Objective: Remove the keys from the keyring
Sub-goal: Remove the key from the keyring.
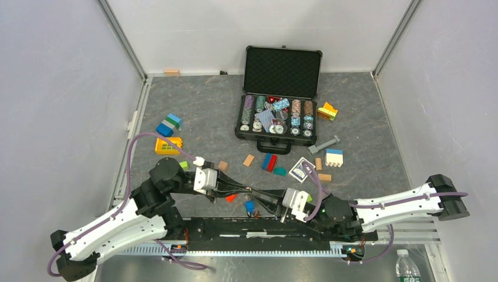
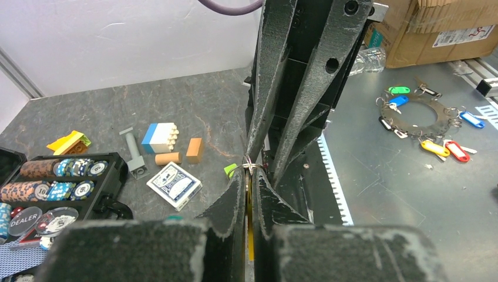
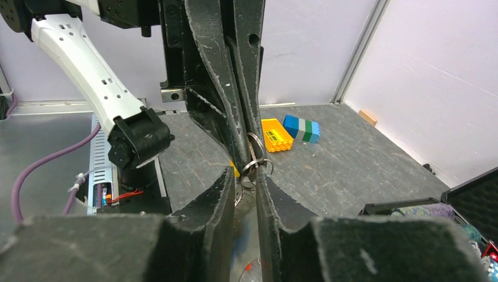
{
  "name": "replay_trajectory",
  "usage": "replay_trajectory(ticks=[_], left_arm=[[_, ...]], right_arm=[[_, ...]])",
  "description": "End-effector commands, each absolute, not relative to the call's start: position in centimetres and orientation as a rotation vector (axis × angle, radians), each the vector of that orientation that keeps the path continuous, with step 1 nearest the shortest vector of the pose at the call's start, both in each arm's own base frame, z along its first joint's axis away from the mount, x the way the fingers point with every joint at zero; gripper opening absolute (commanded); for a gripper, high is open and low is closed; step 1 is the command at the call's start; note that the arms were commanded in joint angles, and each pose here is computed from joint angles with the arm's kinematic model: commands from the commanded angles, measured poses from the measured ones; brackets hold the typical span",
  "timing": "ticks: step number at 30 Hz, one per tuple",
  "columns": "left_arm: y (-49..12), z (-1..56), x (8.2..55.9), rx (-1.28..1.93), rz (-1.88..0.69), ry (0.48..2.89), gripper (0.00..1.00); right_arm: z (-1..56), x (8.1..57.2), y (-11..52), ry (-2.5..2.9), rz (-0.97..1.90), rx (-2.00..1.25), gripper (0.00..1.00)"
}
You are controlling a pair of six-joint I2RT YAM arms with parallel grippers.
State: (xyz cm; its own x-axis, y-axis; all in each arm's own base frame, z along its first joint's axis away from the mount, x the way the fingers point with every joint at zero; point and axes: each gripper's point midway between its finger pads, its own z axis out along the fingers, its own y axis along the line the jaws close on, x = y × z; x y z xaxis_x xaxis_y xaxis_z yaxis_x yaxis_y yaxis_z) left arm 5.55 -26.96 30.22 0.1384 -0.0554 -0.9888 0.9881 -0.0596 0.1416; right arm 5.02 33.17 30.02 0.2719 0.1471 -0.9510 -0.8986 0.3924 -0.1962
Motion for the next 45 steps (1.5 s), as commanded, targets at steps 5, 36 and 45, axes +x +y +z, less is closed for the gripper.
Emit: replay_trajectory(ticks=[5,36,45], left_arm=[[-26.7,33.9,5.2,1.256,-1.152,0.901,0.02],[-27.0,32.7,5.7,1.254,-1.155,0.966,0.02],[-27.5,32.1,5.7,1.21,-1.212,0.984,0.02]], right_arm=[[31.4,6.4,32.5,1.082,0.821,-0.785,0.1],[31.7,8.3,29.8,1.1,0.75,-0.676,0.0],[32.5,8.2,29.3,1.05,0.786,-0.628,0.0]])
